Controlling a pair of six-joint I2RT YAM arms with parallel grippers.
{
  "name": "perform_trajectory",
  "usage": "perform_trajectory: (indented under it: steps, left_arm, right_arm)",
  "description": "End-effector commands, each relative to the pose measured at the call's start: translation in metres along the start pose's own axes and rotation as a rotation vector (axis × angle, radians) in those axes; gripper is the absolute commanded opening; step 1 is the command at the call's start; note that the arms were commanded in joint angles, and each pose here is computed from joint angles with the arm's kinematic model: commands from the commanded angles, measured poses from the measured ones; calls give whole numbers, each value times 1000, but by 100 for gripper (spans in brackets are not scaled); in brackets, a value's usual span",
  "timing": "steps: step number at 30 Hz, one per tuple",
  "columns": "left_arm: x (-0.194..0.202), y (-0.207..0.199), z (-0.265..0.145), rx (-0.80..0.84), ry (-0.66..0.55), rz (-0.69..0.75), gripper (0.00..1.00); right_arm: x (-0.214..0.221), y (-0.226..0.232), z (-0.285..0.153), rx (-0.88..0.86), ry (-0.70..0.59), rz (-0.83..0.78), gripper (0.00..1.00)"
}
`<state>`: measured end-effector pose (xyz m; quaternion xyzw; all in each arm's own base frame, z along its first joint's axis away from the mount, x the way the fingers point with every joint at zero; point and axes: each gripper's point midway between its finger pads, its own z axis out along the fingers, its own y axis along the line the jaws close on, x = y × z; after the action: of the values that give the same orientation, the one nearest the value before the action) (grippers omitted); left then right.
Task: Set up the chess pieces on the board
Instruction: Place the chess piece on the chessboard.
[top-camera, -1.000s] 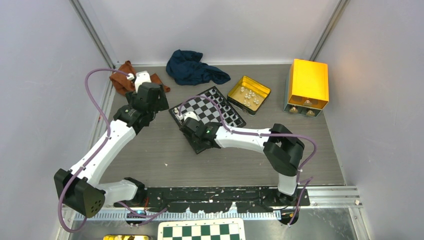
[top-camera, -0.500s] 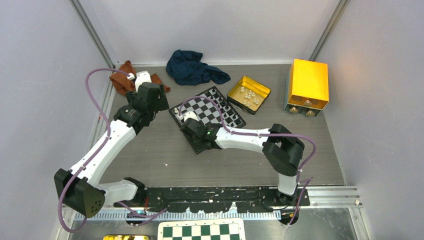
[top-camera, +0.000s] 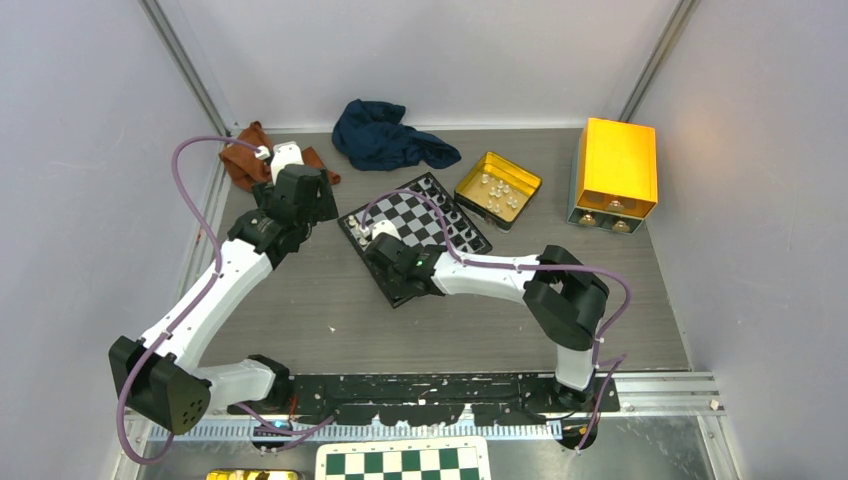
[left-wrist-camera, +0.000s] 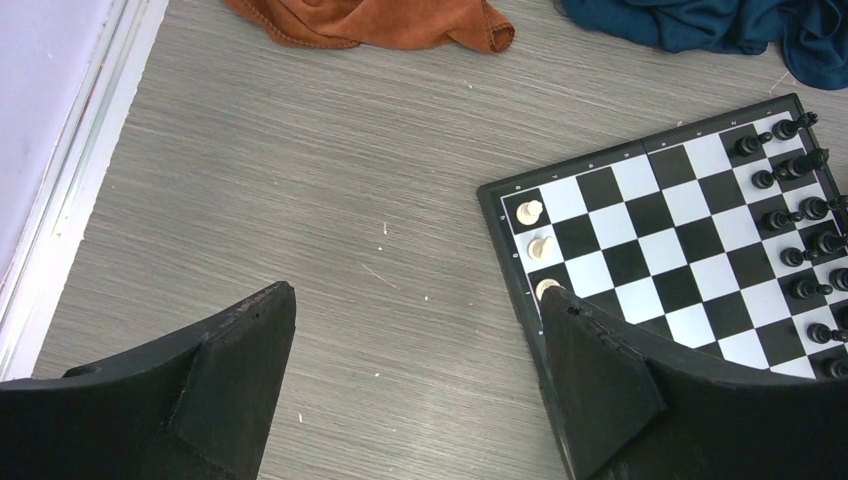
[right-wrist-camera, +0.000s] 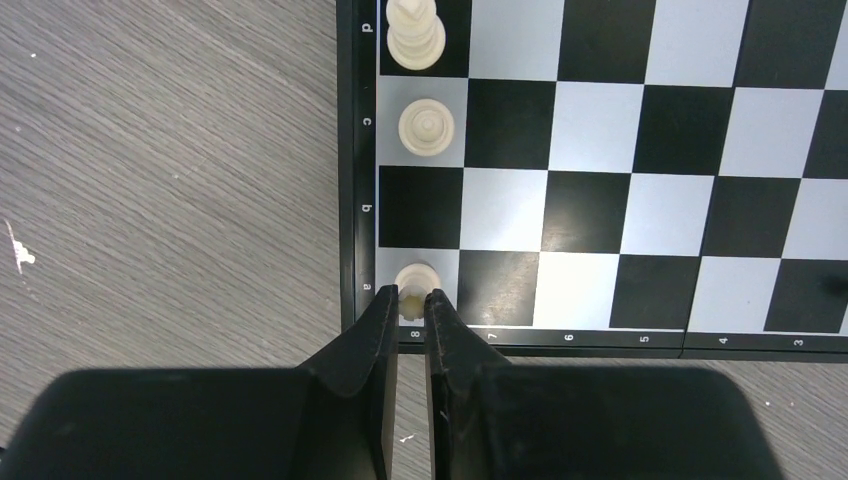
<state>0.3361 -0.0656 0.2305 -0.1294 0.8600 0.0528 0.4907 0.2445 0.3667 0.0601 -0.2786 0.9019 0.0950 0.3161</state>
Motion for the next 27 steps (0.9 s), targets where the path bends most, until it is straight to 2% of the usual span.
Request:
perform_trajectory:
  steps: [1,6,16,27]
  left_arm:
    - [-16,-1,-1,-2,-53,-22,92]
    - [-16,-1,-1,0,-51,-23,92]
    - [-15,-2,-1,7,-50,-29,92]
    - [-14,-3,-1,13,-45,-32,92]
  right_arm:
    - [-7,0,2,0,-32,32,1]
    - [-4,-1,4,-1,-22,38,2]
    - [-2,1,0,-10,-14,51,13]
    - [0,0,-5,-12,-6,77,12]
